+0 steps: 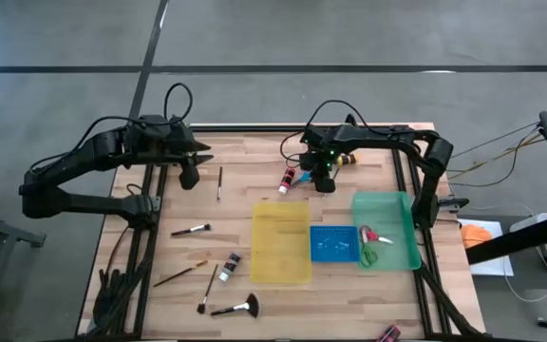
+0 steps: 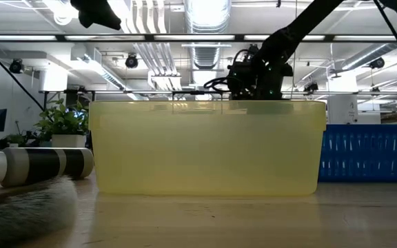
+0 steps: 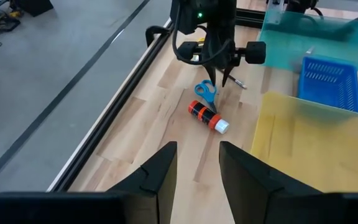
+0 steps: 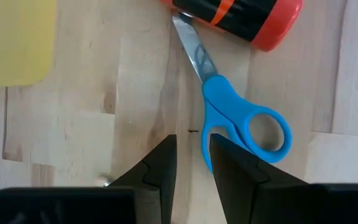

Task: Pick & Place Paint Supplies
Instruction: Put the blue scissors into the green bin

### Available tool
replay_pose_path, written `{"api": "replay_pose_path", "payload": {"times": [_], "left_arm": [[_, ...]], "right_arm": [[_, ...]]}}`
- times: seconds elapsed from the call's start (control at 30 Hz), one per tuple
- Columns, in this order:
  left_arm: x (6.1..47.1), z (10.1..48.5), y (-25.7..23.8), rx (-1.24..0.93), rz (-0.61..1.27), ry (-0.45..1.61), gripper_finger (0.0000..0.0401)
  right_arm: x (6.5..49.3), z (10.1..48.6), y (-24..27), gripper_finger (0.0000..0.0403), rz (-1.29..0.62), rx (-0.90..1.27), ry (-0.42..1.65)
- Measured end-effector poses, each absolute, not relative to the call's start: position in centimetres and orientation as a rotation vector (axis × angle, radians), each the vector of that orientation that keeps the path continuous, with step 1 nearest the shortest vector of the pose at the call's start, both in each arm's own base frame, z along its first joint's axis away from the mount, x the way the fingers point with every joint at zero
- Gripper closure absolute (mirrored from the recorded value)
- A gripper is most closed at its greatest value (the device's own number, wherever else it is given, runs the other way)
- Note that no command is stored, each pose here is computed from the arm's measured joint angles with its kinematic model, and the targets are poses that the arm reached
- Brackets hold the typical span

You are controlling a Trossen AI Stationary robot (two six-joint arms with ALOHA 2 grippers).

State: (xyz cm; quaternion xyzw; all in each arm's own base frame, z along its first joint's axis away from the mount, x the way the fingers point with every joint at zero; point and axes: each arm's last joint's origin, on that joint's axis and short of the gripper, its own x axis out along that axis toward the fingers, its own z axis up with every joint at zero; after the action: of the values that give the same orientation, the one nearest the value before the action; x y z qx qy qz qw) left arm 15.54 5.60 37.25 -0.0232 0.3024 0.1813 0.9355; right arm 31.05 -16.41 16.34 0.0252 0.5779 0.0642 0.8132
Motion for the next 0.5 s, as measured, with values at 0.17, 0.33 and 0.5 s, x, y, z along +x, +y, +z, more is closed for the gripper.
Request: {"api": "replay_pose_path", "payload": {"times": [0.17,0.33,0.5], "left_arm": [[15.5,37.3,5.6,-0.062,0.375,0.615,0.0273],[15.5,37.2,5.6,-0.071,0.378,0.614,0.0273],[15.5,37.2,5.6,-0.089,0.374,0.610,0.0273]], "right_arm": [[30.6,15.6,-16.2,0.0308,0.155,0.048,1.250],[30.6,15.1,-16.2,0.0308,0.124,0.015,1.246],[30.5,14.8,-16.2,0.0308,0.120,0.003,1.242]]}}
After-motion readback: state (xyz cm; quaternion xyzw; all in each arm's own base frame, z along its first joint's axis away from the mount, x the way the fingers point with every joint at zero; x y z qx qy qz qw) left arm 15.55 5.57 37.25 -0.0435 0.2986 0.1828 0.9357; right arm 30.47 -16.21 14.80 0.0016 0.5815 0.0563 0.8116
